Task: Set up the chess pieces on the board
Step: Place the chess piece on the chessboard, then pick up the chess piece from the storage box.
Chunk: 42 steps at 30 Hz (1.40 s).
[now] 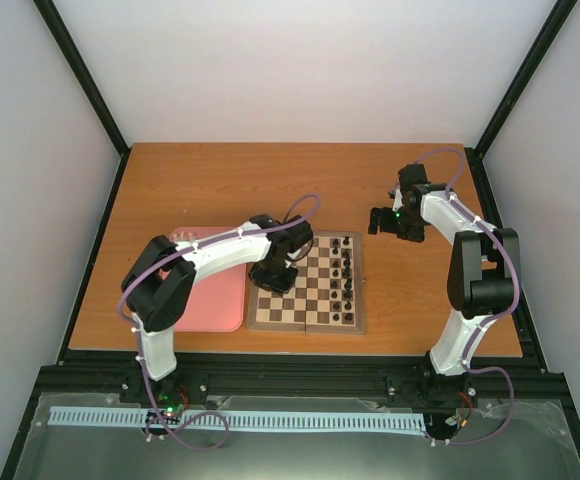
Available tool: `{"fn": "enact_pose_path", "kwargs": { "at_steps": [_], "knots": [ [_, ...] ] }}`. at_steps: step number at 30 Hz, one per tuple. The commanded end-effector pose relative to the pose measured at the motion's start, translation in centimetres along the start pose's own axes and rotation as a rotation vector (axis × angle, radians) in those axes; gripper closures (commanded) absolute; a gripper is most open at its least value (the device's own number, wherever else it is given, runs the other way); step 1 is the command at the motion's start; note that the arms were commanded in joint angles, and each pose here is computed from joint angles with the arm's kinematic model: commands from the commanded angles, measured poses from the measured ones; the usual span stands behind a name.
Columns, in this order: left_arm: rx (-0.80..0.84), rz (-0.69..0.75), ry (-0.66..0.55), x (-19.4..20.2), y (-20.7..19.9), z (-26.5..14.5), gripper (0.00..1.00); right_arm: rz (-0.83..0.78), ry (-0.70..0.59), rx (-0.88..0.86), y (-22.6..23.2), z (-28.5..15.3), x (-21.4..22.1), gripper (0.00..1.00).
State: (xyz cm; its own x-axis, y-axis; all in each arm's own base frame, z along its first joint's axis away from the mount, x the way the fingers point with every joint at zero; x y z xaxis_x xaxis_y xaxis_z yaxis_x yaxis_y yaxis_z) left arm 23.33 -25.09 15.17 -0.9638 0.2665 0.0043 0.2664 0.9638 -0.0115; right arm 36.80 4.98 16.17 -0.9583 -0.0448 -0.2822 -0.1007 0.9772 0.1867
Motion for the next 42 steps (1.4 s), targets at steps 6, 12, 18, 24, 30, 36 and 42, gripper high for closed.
{"fn": "enact_pose_path", "kwargs": {
  "at_steps": [6,12,18,24,30,36,42],
  "knots": [
    [0.1,0.054,-0.081,1.4,0.3,-8.1,0.57,0.004,-0.018,-0.006,-0.2,-0.1,-0.3,0.0],
    [0.146,-0.067,-0.183,0.4,4.3,-12.0,0.42,0.007,-0.018,-0.01,-0.2,0.0,-0.3,0.0],
    [0.081,-0.385,-0.213,-3.0,13.6,-9.9,0.42,0.006,-0.021,-0.015,-0.1,-0.1,-0.4,0.0],
    [0.015,-0.605,-0.191,-4.2,20.6,-7.3,0.45,0.005,-0.021,-0.014,-0.1,-0.2,-0.5,0.0],
    [-0.008,-0.729,-0.136,-2.9,24.3,-4.3,0.49,0.003,-0.02,-0.005,-0.2,-0.1,-0.6,0.0],
    [-0.034,-0.756,-0.169,-4.0,25.4,-4.3,0.49,0.009,-0.006,-0.011,-0.3,0.4,-0.5,0.0],
    [-0.018,-0.756,-0.187,-6.8,26.0,-3.6,0.5,0.007,-0.006,-0.008,-0.3,0.4,-0.8,0.0]
  ]
}}
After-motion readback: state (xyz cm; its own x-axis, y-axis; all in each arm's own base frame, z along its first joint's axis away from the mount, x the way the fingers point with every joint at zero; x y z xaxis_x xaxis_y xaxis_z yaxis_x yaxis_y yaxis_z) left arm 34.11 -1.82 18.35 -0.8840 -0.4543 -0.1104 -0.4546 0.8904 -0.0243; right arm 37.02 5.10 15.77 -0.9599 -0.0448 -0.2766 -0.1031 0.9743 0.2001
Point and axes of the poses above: each gripper's point midway between its finger pads, its own z axis out along the fingers, its own y axis along the line the jaws close on, x = y × z, the point moved 10 cm from there along -z, back along the fingers, and after that the axes turned 8 degrees about -z, right-handed, at the moved point
